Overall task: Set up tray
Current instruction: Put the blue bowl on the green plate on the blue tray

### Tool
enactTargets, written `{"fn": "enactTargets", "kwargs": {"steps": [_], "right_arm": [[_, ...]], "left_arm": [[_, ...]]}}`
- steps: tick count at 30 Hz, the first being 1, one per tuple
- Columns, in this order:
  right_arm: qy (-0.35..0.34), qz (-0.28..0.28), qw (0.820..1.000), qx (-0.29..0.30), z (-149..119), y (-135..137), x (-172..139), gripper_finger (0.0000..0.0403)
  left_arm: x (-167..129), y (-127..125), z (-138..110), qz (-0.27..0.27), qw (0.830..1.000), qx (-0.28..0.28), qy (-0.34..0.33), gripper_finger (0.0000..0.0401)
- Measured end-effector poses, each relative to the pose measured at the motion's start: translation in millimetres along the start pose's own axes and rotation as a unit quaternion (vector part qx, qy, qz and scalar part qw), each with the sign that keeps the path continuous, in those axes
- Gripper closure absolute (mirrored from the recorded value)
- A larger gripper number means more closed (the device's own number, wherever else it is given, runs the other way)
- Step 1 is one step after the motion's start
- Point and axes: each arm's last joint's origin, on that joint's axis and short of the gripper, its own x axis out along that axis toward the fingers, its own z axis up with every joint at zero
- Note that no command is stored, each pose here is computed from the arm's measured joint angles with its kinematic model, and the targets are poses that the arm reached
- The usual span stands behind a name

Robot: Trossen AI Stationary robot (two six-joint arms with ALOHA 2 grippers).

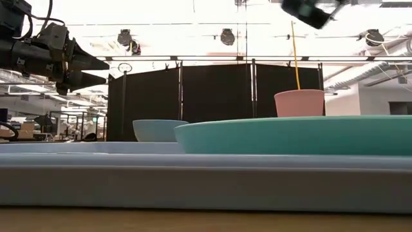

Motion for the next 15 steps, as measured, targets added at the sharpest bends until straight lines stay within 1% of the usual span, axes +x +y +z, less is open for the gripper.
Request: {"fn": "enactTargets", "kwargs": {"steps": [3,5,7,9,11,13,15], "right_arm": [[-0.049,-0.009,0.998,-0.049,13,-6,1,0.0281],[-0.081,-0.031,0.993,-0.078,23,-14,1,0.0283],[-0.105,-0.064,0.987,-0.103,32,-24,-1,0.0284],[-0.125,-0.098,0.981,-0.115,42,-36,-3,0.0283],[-0.130,-0.128,0.975,-0.128,48,-47,-6,0.0284],[-0.134,-0.146,0.971,-0.134,56,-61,-10,0.0286],[-0.137,-0.159,0.968,-0.138,63,-73,-19,0.0286]], "left_arm": [[0,0,0,0.000,1.000,-0.001,0.000,0.0100],[0,0,0,-0.001,1.000,-0.004,0.000,0.0100],[0,0,0,-0.001,1.000,-0.020,0.000,0.0100],[0,0,0,-0.006,0.999,-0.041,0.002,0.0100],[0,-1,0,-0.016,0.998,-0.061,0.006,0.0100],[0,-1,0,-0.019,0.996,-0.085,0.007,0.0100],[1,0,1,-0.011,0.993,-0.113,0.008,0.0100]]}}
